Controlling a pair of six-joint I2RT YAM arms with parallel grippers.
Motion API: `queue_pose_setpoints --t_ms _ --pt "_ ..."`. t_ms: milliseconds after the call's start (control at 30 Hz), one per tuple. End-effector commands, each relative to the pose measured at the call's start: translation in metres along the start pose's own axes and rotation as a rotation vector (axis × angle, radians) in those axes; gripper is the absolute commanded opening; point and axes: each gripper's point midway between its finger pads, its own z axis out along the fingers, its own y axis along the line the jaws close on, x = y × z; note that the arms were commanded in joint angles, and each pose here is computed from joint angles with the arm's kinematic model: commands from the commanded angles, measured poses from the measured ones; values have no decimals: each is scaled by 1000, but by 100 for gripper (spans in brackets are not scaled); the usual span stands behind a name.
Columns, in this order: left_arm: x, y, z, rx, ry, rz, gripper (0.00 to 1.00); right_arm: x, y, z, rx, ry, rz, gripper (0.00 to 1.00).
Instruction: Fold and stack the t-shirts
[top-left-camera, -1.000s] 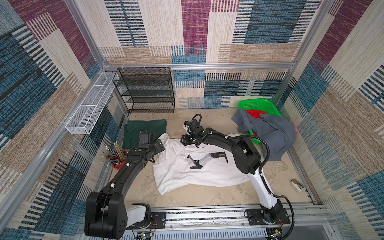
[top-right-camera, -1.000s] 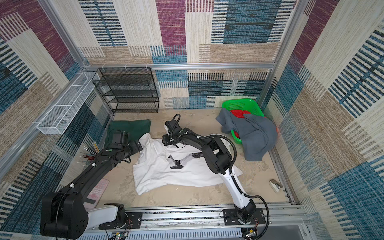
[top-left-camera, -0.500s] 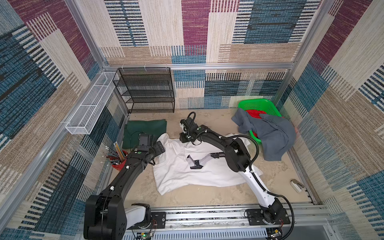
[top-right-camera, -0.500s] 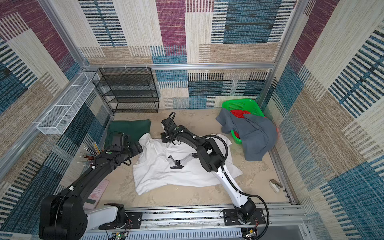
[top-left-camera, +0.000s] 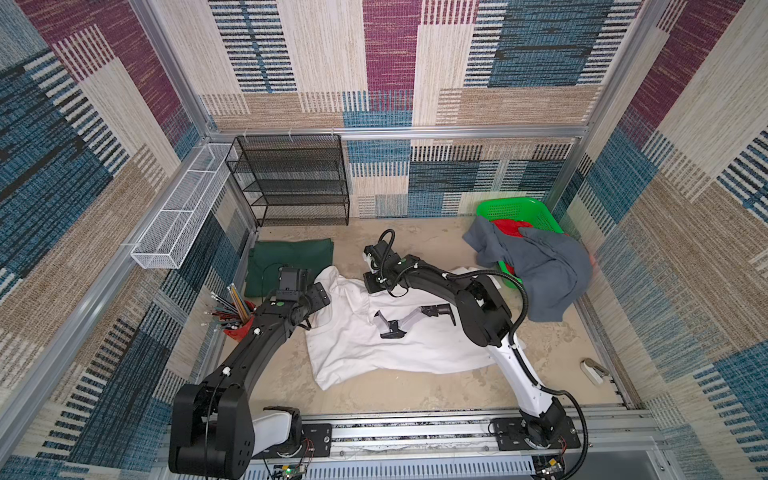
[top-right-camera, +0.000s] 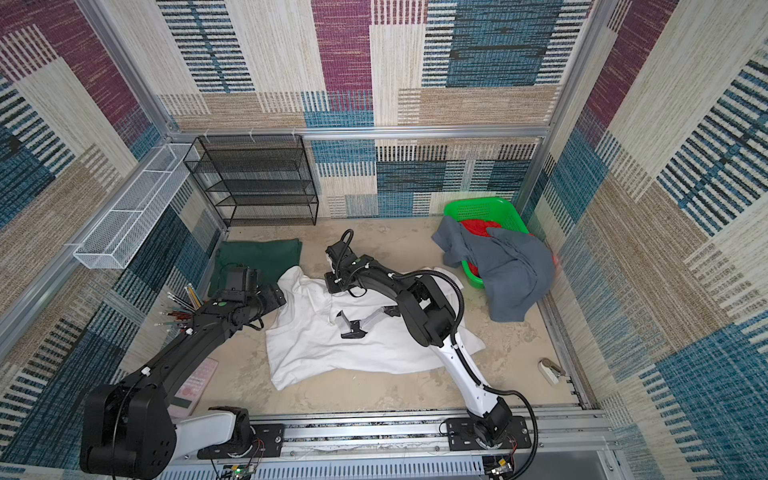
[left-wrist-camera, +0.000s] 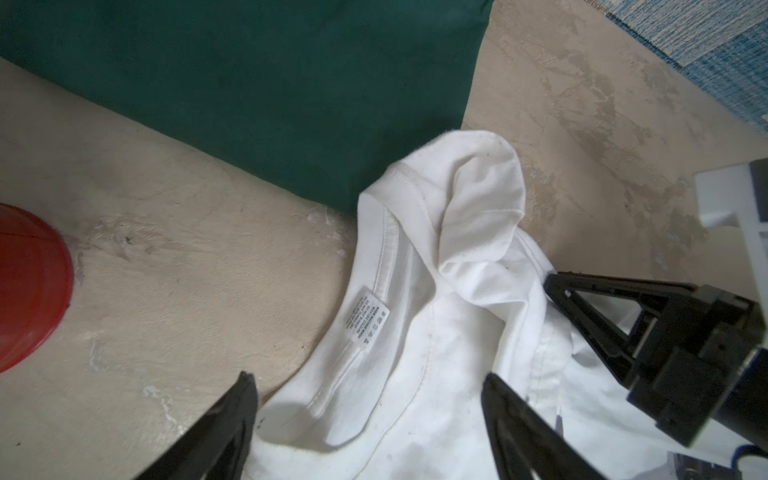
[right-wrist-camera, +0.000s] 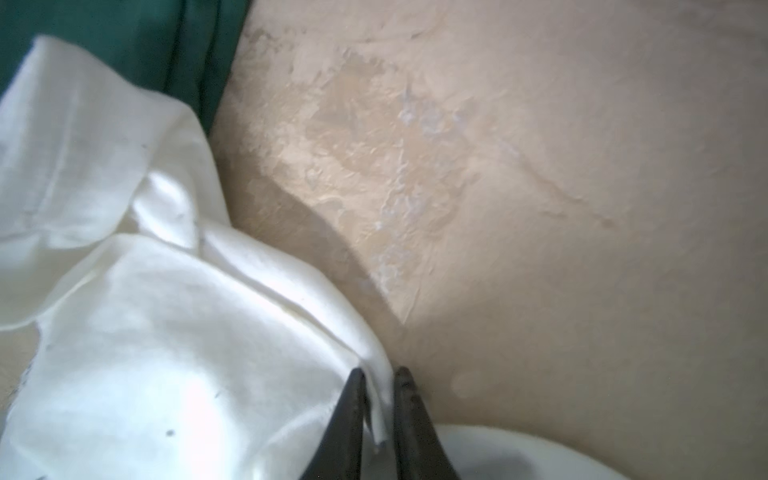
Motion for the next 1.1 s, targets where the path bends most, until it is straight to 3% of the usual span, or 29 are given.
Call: queue_pose_setpoints --t_ms 0,233,500,1067 --pt "-3 -2 0 10 -11 -1 86 -14 11 -9 -37 -52 -8 17" --pt "-3 -2 0 11 -12 2 86 -22 16 -11 -51 -71 -13 18" --pt "-2 -1 1 10 -10 2 86 -21 21 -7 -81 -59 -14 26" --pt "0 -3 2 22 -8 -4 86 -12 -5 1 85 -24 -21 35"
